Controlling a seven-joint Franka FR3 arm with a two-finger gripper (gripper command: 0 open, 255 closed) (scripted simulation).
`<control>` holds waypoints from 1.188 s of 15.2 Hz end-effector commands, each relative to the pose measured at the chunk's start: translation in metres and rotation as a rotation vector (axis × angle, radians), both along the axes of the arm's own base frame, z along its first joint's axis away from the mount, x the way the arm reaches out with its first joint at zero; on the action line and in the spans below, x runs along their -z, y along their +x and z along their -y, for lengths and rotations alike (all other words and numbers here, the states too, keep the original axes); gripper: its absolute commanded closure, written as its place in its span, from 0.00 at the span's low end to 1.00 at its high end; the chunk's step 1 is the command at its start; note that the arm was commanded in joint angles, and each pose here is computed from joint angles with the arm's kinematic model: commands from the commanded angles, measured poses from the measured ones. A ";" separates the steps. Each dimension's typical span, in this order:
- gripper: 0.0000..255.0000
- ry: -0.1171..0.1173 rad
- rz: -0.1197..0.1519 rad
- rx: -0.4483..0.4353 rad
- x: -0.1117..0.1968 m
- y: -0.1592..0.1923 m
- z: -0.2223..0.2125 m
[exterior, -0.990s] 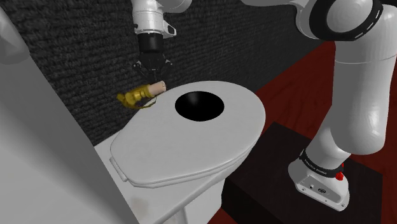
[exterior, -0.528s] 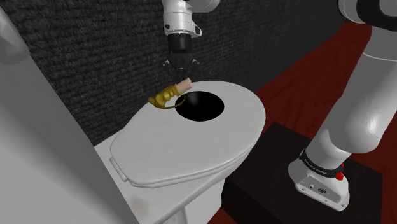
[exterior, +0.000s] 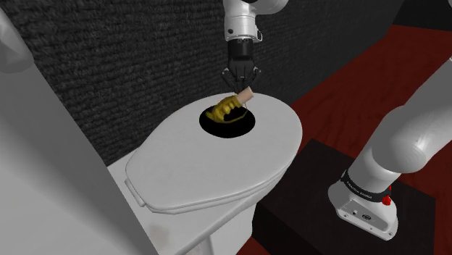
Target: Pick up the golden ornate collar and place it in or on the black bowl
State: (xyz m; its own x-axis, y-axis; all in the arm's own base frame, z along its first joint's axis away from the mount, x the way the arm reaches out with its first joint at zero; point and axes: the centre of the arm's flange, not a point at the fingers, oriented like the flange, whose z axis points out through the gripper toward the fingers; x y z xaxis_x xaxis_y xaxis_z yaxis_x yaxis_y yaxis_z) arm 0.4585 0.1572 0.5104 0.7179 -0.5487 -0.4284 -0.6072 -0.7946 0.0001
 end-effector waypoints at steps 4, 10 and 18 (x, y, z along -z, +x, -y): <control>1.00 0.001 0.000 0.000 0.022 -0.008 0.010; 1.00 0.001 0.000 0.000 0.054 -0.008 0.010; 1.00 0.001 0.000 0.000 0.059 -0.008 0.010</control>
